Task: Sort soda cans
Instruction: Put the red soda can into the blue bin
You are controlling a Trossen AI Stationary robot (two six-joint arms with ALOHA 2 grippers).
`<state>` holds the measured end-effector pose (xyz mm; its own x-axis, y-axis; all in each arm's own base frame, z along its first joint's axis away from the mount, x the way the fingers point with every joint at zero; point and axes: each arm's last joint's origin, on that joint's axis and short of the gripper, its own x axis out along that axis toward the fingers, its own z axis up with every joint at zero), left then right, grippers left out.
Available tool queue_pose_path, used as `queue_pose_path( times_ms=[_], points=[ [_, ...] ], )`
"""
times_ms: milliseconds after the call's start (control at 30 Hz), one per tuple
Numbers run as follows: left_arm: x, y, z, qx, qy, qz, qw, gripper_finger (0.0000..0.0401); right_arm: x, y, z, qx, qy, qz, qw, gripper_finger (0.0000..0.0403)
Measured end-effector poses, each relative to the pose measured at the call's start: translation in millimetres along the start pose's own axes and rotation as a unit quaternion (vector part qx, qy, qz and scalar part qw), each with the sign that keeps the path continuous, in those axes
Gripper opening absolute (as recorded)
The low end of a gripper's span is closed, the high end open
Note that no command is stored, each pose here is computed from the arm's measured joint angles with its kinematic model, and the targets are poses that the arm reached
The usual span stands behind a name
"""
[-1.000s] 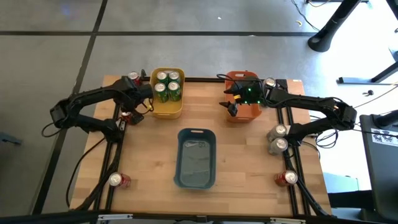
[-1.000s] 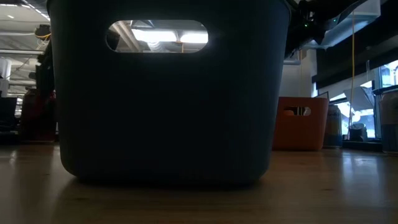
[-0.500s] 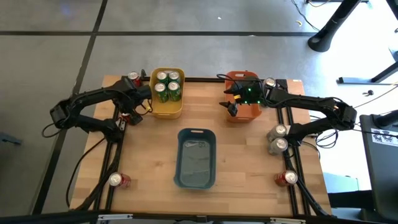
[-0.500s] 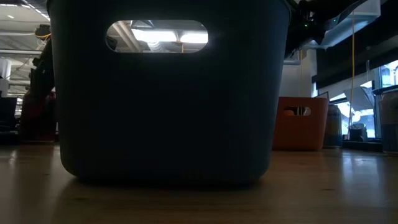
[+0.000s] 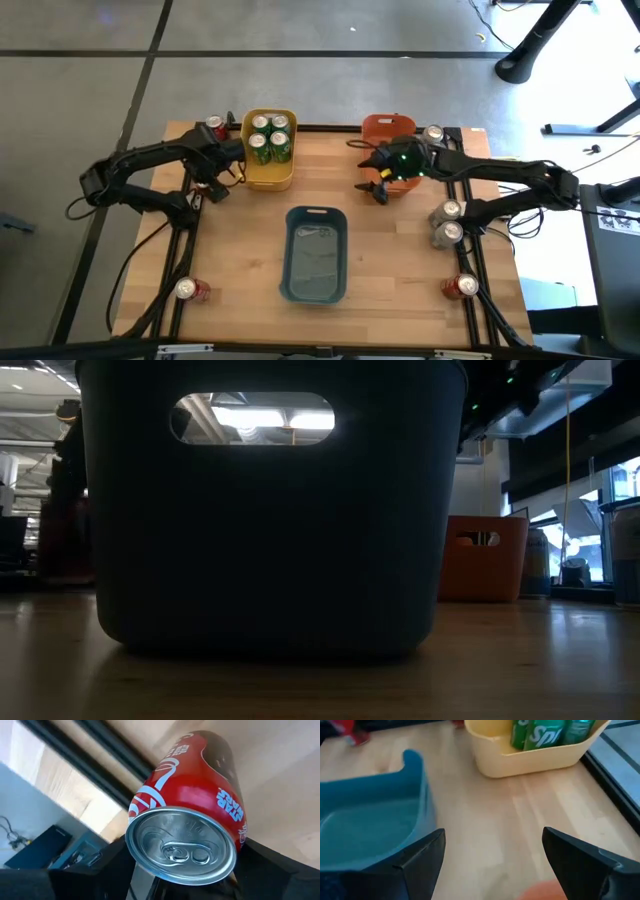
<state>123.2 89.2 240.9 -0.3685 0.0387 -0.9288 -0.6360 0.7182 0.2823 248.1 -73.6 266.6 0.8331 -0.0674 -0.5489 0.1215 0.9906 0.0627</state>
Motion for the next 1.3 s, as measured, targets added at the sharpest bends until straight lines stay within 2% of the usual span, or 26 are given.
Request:
queue_pose_path(
  times_ms=[133, 333, 567, 800, 967, 1167, 1300],
  points=[
    [-19, -4, -1, -0.001, -0.034, 0.003, 0.999, 0.0273, -21, 17, -2, -0.012, 0.017, 0.019, 1.000, 0.0331],
    [-52, -11, -3, 0.011, -0.100, -0.022, 0.995, 0.0273, -44, 38, -6, -0.015, 0.026, 0.049, 0.998, 0.0331],
    [-94, -19, -12, 0.035, -0.180, -0.057, 0.981, 0.0273, -48, 55, -12, -0.021, 0.051, 0.056, 0.997, 0.0331],
    [-130, -26, -25, 0.031, -0.262, -0.093, 0.960, 0.0271, -45, 68, -10, -0.041, 0.038, 0.053, 0.997, 0.0331],
    [-138, -31, -30, 0.037, -0.284, -0.107, 0.952, 0.0246, -46, 73, -10, -0.048, 0.037, 0.039, 0.997, 0.0331],
    [-132, -34, -28, 0.038, -0.273, -0.101, 0.956, 0.0194, -46, 73, -11, -0.041, 0.037, 0.035, 0.998, 0.0331],
    [-132, -34, -28, 0.030, -0.274, -0.105, 0.956, 0.0184, -46, 73, -10, -0.041, 0.037, 0.031, 0.998, 0.0331]
  ],
)
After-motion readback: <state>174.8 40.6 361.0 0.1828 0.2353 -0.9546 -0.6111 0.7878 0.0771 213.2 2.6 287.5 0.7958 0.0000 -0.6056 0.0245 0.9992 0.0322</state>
